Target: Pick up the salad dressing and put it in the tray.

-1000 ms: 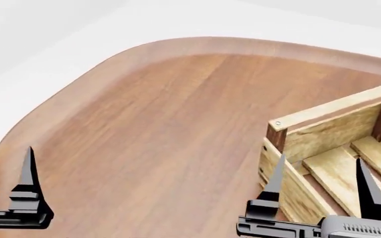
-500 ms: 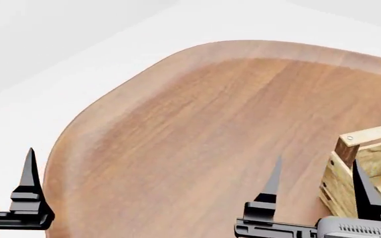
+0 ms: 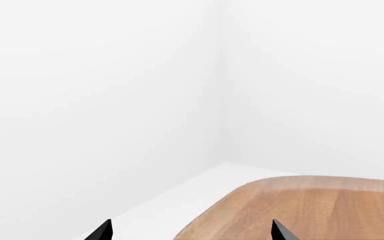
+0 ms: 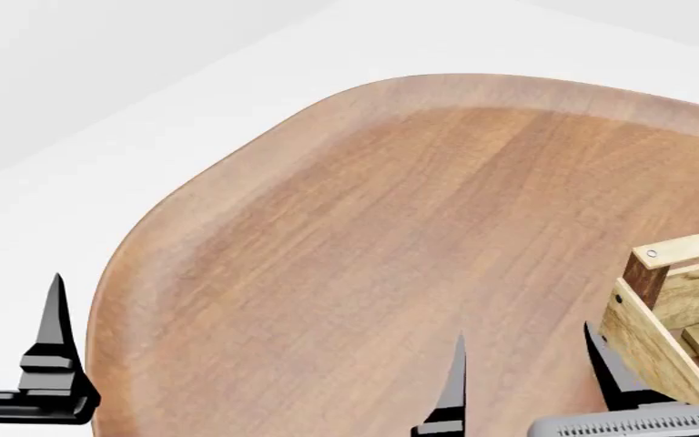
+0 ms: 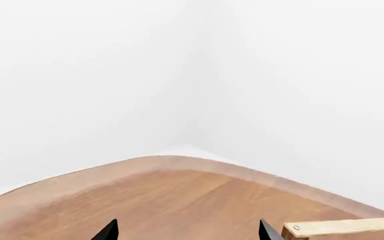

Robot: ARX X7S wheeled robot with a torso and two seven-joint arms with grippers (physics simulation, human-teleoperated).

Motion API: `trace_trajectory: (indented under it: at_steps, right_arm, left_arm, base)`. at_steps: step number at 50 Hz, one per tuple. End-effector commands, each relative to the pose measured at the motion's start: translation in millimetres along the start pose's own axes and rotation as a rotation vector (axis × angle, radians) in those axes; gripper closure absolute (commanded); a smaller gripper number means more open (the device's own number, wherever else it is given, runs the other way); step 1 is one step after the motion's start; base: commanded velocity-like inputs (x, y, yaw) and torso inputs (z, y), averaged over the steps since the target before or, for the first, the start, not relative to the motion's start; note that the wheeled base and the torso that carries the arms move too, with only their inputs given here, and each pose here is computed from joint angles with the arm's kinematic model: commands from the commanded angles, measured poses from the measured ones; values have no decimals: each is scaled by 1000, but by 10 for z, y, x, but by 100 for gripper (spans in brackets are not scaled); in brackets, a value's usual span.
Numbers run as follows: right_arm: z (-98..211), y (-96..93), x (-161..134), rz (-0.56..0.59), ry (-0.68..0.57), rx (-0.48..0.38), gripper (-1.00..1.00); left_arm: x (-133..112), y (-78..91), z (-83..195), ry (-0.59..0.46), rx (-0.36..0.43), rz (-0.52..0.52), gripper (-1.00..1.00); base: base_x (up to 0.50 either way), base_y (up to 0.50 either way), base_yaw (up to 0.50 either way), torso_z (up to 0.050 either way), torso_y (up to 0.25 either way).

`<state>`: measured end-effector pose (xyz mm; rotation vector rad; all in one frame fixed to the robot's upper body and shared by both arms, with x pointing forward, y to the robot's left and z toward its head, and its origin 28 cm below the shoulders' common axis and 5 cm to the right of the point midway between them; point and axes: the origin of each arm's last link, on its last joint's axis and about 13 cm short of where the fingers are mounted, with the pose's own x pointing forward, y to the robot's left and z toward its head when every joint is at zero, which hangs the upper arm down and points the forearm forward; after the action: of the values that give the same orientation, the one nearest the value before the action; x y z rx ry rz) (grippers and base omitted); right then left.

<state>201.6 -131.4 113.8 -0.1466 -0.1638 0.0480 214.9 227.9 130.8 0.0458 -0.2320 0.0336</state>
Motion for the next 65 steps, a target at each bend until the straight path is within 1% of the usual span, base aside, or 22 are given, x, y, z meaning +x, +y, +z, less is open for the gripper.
trace_trajectory:
  at_steps: [1, 3, 7, 9, 12, 16, 27, 29, 30, 32, 39, 46, 50, 52, 59, 62, 63, 65]
  right_arm:
    - [-124, -144, -115, 107, 129, -49, -100]
    - [-174, -168, -161, 147, 150, -97, -100]
    - [-205, -188, -222, 204, 172, -149, -100]
    - [-213, -192, -267, 259, 167, -179, -100]
    - [-206, -202, -270, 265, 176, -164, -100]
    - [-225, -193, -302, 303, 184, -187, -100]
    - [-234, -190, -413, 422, 173, -193, -100]
    - [-233, -190, -431, 457, 168, -188, -100]
    - [-214, -190, -464, 493, 158, -178, -100]
    - [-203, -193, -480, 509, 157, -173, -100]
    - [-233, -178, -505, 541, 167, -179, -100]
    - [-257, -154, -493, 555, 171, -160, -100]
    - [-316, -124, -463, 566, 184, -134, -100]
    - [-387, -94, -442, 574, 194, -138, -100]
    - [-512, -50, -342, 541, 218, -122, -100]
    - [-571, -21, -314, 537, 231, -106, -100]
    - [-625, 11, -297, 542, 241, -116, -100]
    - [-662, 29, -265, 543, 255, -99, -100]
  left_arm:
    - [-7, -2, -3, 4, -2, -5, -100]
    - [-8, -4, -9, 9, -5, -7, -100]
    - [-15, -10, -8, 9, -6, -10, -100]
    - [-12, -12, -9, 9, -5, -11, -100]
    - [-14, -15, -8, 8, -3, -14, -100]
    - [-7, -12, -12, 10, -2, -13, -100]
    - [-7, -15, -7, 13, -6, -19, -100]
    - [-5, -15, -5, 12, -5, -18, -100]
    - [-4, -16, -4, 12, -5, -19, -100]
    - [-2, -18, -6, 13, -6, -20, -100]
    - [-2, -21, -7, 16, -8, -21, -100]
    - [-6, -21, -22, 20, -8, -20, -100]
    - [-6, -18, -26, 21, -9, -19, -100]
    - [-8, -21, -27, 21, -8, -21, -100]
    - [-8, -17, -34, 23, -8, -19, -100]
    - [-9, -21, -39, 24, -8, -21, -100]
    - [-15, -27, -34, 21, -7, -24, -100]
    - [-15, -27, -28, 19, -7, -24, -100]
  base:
    - [0, 0, 0, 0, 0]
    - [0, 0, 0, 0, 0]
    - [0, 0, 0, 0, 0]
    - [0, 0, 0, 0, 0]
    - [0, 0, 0, 0, 0]
    - [0, 0, 0, 0, 0]
    - [0, 0, 0, 0, 0]
    - [0, 0, 0, 0, 0]
    - [0, 0, 0, 0, 0]
    - [0, 0, 0, 0, 0]
    - [0, 0, 0, 0, 0]
    - [0, 0, 0, 0, 0]
    - [0, 0, 0, 0, 0]
    - [0, 0, 0, 0, 0]
    - [0, 0, 0, 0, 0]
    - [0, 0, 0, 0, 0]
    - [0, 0, 0, 0, 0]
    - [0, 0, 0, 0, 0]
